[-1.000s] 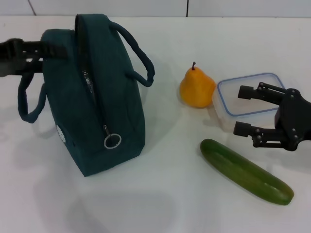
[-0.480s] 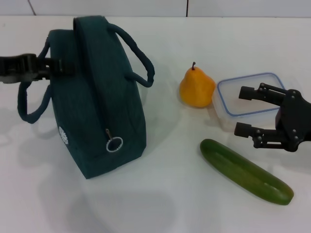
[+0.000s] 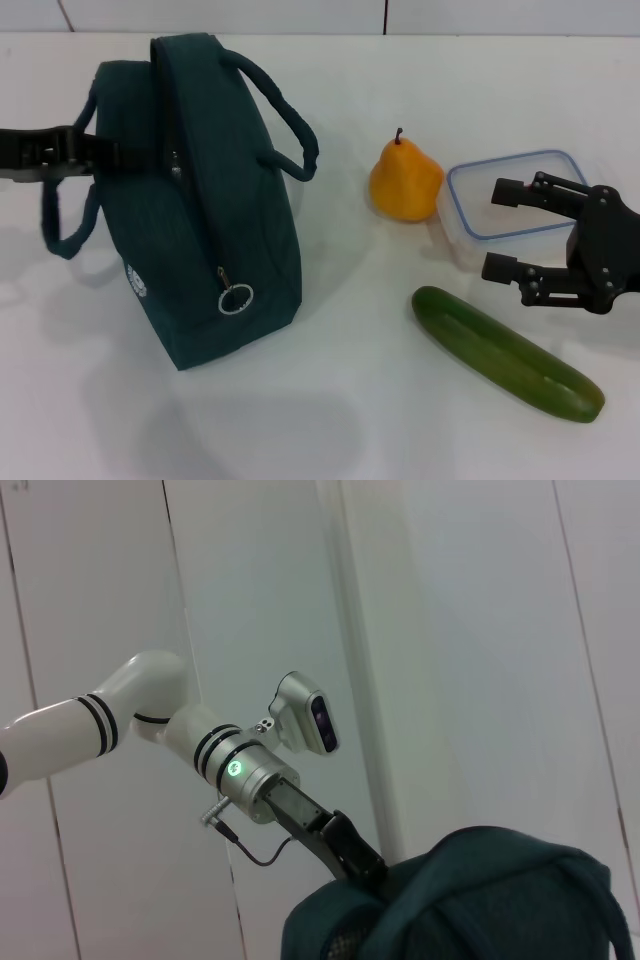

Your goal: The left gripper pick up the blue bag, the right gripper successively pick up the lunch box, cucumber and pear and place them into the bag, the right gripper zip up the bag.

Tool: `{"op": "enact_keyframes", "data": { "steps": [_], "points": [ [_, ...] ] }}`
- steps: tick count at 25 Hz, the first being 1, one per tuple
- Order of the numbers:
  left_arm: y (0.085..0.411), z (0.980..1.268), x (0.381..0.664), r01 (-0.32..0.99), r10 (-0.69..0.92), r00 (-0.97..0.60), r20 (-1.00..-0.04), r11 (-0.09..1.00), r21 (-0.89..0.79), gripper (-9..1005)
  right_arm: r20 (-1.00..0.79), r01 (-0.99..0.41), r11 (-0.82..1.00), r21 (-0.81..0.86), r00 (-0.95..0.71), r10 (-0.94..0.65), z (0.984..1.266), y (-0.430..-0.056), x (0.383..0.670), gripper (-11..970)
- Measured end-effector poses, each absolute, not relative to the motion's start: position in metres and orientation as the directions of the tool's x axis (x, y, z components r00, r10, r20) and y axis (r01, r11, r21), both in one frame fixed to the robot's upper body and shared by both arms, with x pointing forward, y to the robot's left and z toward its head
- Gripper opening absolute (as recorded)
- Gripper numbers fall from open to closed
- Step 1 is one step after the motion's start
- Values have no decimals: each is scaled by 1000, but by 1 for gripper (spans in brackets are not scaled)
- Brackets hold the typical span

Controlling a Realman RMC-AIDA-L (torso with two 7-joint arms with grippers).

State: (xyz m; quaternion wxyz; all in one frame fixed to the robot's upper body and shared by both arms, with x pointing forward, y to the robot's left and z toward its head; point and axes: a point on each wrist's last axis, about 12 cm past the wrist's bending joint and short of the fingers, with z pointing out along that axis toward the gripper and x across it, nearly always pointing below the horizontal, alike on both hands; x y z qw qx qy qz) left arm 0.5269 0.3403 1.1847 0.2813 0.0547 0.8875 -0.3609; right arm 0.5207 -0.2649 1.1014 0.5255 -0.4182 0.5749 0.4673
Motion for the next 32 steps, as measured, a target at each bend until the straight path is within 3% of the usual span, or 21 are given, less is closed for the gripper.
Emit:
{"op": "enact_keyframes", "data": {
  "steps": [6,11,21,32],
  "points": [
    [335,1189,525,284,-112,-858,-501,709,-645,105,-994,-960,258,107,-102,32,1101,-272,521,857],
    [327,1199,522,316,-91,-845,-527,710,-629,47,-988,-925,348,154,-136,74,1097,-284,523,857],
    [302,1207,523,338,-22,-864,-503,715,-612,47,-957,-761,582,287,-252,143,1078,-316,526,858],
    [290,1217,527,355,-6,-854,-520,723,-592,47,-879,-537,705,463,-380,288,1062,-338,533,852]
  ]
}}
